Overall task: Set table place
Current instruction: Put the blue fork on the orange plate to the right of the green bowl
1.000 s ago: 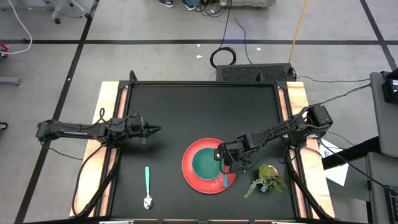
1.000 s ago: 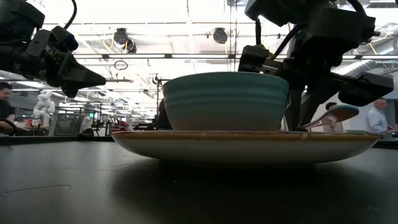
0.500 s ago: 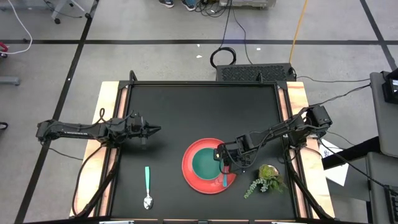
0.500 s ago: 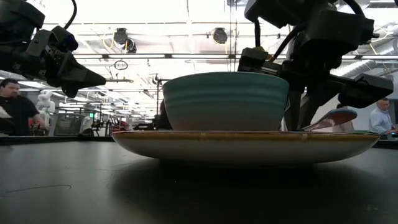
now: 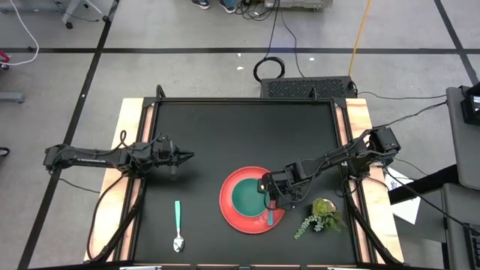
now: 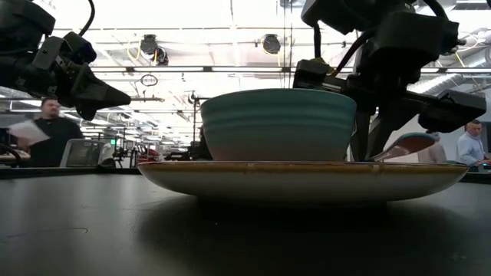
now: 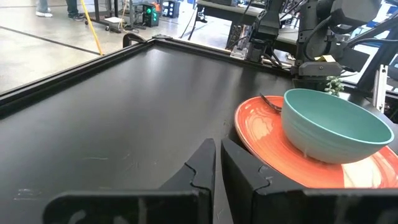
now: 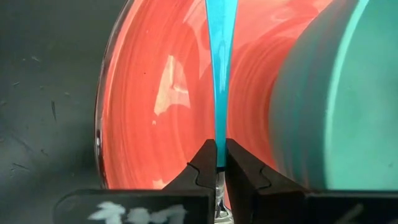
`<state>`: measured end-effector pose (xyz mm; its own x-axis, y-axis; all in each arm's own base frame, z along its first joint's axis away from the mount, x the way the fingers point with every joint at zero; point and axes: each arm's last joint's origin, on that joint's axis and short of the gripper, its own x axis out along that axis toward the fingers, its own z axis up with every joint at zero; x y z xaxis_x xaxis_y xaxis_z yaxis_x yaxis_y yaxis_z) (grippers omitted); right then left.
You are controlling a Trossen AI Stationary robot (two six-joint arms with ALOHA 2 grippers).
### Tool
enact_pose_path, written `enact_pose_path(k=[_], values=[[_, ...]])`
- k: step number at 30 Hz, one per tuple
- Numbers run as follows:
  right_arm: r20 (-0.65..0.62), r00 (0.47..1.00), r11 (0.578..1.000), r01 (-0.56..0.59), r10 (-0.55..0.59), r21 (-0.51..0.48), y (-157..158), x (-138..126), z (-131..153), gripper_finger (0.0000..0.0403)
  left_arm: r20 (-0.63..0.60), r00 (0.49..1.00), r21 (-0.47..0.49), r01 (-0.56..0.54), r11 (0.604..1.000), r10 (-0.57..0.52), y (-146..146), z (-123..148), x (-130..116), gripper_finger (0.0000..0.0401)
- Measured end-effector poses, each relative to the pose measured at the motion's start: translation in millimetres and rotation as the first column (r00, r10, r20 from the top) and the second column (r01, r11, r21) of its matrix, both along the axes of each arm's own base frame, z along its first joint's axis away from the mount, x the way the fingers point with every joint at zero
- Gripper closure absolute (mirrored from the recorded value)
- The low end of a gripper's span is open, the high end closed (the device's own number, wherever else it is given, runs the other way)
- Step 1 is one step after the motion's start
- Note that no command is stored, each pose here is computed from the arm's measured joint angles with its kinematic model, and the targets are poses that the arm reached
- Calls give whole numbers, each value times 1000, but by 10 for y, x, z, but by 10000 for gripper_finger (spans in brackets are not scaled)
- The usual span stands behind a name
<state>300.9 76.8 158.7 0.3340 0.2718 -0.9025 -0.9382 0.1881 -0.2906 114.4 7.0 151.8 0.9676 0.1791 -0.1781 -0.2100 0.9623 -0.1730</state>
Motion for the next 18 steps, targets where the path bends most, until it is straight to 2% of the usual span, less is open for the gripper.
enact_pose_path(k=[18], values=[[7, 1000, 1000, -1, 1, 3, -5, -78, -143, 397, 0, 1000, 0, 0, 1000, 0, 0, 0, 0, 370]])
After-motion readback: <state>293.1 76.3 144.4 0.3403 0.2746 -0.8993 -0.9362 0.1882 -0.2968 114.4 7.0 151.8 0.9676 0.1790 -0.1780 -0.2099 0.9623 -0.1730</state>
